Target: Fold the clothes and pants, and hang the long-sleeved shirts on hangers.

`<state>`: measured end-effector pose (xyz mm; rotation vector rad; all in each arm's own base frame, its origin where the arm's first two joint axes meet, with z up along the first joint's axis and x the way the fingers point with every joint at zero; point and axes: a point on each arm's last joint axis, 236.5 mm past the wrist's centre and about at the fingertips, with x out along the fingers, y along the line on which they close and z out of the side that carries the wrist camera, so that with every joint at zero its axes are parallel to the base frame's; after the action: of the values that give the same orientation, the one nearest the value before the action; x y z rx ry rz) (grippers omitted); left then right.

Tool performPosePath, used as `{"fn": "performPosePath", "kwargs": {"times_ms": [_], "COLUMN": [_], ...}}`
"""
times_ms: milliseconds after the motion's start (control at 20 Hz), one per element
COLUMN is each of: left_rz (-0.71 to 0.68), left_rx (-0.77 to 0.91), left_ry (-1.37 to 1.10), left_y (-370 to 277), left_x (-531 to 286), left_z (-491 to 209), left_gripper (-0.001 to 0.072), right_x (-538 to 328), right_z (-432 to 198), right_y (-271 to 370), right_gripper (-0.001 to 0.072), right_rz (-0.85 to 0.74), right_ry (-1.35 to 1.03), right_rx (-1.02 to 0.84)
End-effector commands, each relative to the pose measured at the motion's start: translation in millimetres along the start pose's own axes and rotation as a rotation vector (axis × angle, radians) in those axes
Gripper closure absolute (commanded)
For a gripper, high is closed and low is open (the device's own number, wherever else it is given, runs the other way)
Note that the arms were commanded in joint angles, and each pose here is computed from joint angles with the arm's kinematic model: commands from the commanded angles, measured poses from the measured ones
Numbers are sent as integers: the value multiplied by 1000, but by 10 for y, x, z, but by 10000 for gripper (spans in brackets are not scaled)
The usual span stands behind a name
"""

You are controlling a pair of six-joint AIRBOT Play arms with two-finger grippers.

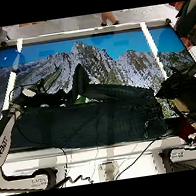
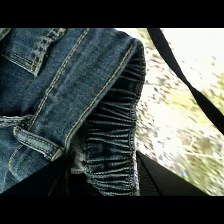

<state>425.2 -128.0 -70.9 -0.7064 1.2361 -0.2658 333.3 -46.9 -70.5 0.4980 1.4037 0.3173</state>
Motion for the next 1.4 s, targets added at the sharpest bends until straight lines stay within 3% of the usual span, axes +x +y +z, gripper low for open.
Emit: {"fn": "performPosePath", "kwargs": {"times_ms": [0,50,100,150,200,250,350,400,450,550,600,950,1200,1350], "left_rz": [-27,-25,-24,-20,-16,-11,-3,-5,-8,-16,-17,168,294,315], "left_rx": [14,10,5,4,4,4,4,18,66,148,172,401,367,358], "left_ry": [-32,-29,-29,-39,-56,-76,-119,-133,-152,-216,-259,-665,-1019,-1063], "left_y": [-53,-38,-26,-12,1,12,27,14,-16,-97,-135,-64,81,123], "left_x": [67,84,101,107,106,103,74,35,-36,-265,-423,-2176,-3402,-3561], "left_z": [74,68,70,94,134,182,291,346,425,650,785,1672,1987,2011], "left_gripper": [219,189,86,52,121,237,619,678,679,679,679,678,678,678], "right_x": [-3,-3,-3,-3,-3,-3,-3,-3,-3,-3,-4,-4,-4,-4], "right_z": [3,3,3,4,4,3,3,2,0,-10,-10,61,64,70], "right_y": [-2,-2,-2,-2,-2,-2,-2,-2,-1,-8,-21,-59,-55,-44], "right_gripper": [274,274,275,275,274,275,275,275,279,383,399,399,399,399], "right_rz": [-1,-1,-1,-1,-1,-1,-1,-1,-1,-3,-9,-25,-24,-19], "right_ry": [-2,-2,-2,-2,-2,-2,-2,-1,-1,4,4,-26,-27,-30], "right_rx": [2,2,2,2,2,3,2,3,3,1,-1,0,0,2]}}
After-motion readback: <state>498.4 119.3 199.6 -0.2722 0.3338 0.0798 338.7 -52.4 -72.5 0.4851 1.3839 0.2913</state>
